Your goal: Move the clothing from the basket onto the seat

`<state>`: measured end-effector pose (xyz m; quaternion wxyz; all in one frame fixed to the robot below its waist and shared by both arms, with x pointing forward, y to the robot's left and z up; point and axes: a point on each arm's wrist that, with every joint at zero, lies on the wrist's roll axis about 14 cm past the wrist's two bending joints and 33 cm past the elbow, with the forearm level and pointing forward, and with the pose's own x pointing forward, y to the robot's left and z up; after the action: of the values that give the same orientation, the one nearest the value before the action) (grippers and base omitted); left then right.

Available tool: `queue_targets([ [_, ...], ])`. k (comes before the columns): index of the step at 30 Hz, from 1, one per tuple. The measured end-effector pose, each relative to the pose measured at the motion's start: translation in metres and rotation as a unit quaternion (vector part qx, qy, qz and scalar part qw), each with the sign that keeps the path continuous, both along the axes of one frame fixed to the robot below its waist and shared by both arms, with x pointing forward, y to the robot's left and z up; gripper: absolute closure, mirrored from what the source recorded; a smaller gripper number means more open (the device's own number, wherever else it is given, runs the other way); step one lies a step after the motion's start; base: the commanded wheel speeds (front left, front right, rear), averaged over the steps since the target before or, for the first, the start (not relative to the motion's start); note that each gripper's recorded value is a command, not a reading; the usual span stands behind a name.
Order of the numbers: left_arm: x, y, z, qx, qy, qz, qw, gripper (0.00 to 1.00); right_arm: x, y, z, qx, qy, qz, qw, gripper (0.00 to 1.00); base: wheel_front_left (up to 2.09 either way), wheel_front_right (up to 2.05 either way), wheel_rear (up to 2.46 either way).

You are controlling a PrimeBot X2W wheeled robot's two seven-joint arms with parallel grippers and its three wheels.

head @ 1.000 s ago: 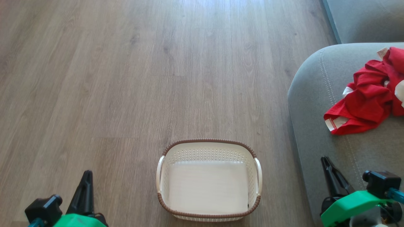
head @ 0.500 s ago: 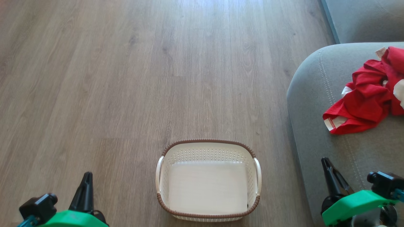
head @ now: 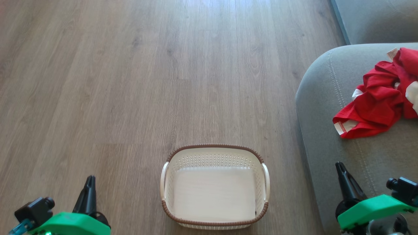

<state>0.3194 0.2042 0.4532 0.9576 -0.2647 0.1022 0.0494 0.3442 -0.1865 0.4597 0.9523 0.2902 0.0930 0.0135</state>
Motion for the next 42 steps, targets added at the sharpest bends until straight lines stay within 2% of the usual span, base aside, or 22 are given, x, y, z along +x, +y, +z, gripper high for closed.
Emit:
queue_targets([
  [23, 0.012, -0.002, -0.001, -0.113, 0.007, 0.019, 0.993, 1.00, 0.009, -0.004, 0.005, 0.111, -0.002, -0.031, 0.993, 1.00, 0.00, 0.00, 0.00],
  [42, 0.023, -0.004, 0.001, -0.213, 0.002, 0.032, 0.977, 1.00, 0.011, -0.011, 0.004, 0.202, 0.002, -0.061, 0.978, 1.00, 0.00, 0.00, 0.00],
])
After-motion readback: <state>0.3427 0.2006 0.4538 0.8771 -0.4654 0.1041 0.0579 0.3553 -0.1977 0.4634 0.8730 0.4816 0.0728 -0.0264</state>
